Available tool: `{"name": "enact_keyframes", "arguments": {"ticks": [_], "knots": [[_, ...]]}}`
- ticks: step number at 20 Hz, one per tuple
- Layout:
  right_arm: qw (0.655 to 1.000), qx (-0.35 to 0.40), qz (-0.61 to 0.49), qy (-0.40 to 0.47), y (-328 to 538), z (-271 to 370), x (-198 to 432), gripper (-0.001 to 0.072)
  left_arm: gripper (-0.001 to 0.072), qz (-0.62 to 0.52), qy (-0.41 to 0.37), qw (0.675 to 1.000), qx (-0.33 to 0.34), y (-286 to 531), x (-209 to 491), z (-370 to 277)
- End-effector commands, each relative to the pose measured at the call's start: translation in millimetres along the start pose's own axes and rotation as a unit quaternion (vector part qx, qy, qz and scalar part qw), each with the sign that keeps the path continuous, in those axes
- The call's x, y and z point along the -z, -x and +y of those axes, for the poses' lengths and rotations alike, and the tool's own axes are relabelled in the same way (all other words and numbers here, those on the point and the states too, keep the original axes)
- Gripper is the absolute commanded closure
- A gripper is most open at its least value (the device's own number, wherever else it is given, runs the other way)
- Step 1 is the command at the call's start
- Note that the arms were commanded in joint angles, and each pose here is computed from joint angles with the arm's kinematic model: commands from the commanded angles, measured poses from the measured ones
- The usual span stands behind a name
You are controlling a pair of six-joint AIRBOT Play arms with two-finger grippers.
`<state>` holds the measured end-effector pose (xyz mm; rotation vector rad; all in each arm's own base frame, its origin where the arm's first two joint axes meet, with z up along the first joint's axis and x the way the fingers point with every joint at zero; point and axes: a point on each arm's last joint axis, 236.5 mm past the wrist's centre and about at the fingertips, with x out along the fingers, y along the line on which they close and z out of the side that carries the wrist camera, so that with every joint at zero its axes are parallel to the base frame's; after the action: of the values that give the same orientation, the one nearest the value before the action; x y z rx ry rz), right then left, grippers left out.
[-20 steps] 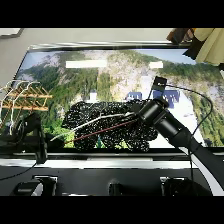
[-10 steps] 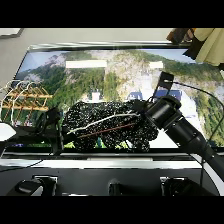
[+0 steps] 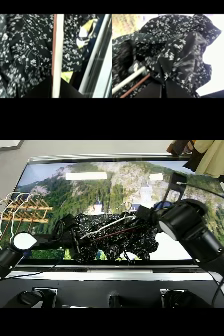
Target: Fold the clothes and pants, and hang the long-sleeved shirts on hangers.
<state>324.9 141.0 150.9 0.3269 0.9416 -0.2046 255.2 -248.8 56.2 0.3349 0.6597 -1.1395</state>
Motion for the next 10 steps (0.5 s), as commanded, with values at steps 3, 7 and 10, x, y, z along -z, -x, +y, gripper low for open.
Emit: {"name": "enact_keyframes", "arguments": {"ticks": [3,7,10], "knots": [[1.0,0.004,-0.009,0.004,9,-3,-7,0.068,0.068,-0.019,-0.017,0.999,0.03,-25,-14,-22],[0.998,0.048,-0.044,0.016,10,-23,-24,0.068,0.068,-0.028,-0.016,0.998,0.048,-28,-20,-36],[0.999,0.026,-0.026,0.016,8,-13,-15,0.068,0.068,-0.037,-0.015,0.998,0.04,-30,-25,-33]]}}
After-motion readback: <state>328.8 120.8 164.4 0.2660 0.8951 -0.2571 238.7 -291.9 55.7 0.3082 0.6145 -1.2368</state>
